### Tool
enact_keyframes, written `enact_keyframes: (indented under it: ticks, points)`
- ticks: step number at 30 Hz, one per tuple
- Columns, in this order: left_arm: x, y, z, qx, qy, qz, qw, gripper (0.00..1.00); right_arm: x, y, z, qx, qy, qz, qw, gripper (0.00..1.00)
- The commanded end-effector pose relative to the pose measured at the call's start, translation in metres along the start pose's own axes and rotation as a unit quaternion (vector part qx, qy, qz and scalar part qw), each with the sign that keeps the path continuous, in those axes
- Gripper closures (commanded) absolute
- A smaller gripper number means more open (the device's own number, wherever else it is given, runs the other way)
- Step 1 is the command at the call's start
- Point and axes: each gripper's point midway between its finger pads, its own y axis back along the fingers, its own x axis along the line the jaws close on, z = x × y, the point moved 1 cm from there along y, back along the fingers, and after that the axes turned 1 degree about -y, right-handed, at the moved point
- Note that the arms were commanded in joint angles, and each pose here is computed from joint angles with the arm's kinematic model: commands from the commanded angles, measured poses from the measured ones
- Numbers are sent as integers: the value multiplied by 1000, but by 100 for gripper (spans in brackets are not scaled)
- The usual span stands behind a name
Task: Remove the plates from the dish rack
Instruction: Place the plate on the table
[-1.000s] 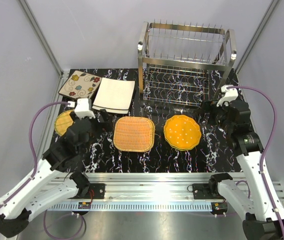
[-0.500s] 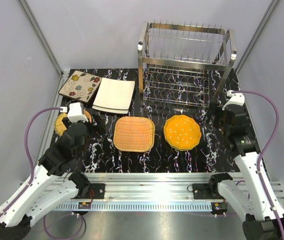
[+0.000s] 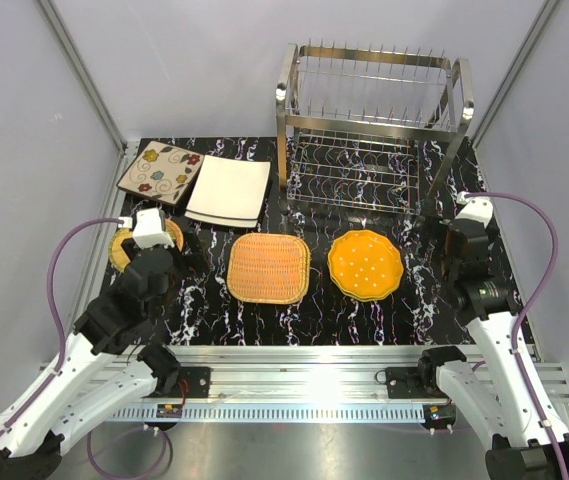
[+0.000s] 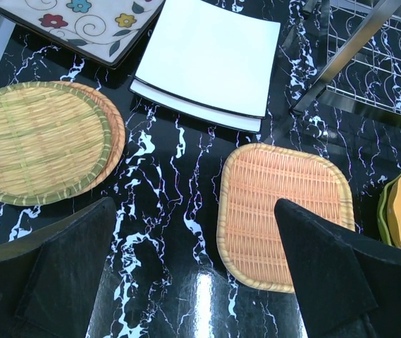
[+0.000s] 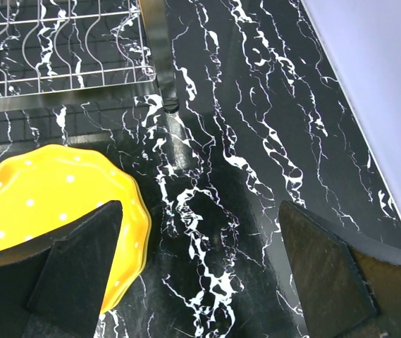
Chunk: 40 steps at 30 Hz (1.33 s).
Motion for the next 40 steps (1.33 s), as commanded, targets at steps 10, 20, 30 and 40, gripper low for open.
enact_keyframes:
  ticks: [10,20,30,40]
  points:
    - [7,2,10,-22,16,19,999,1,-7,-1,15,-39,-4,-22,999,0]
    - [8,2,8,-22,15,21,999,1,-6,-2,14,-36,-3,-20,999,0]
    - [8,0,9,-24,11,23,999,1,-7,-4,13,-37,-2,-22,999,0]
    - [7,-2,9,-26,9,23,999,1,-5,-4,11,-35,14,-11,999,0]
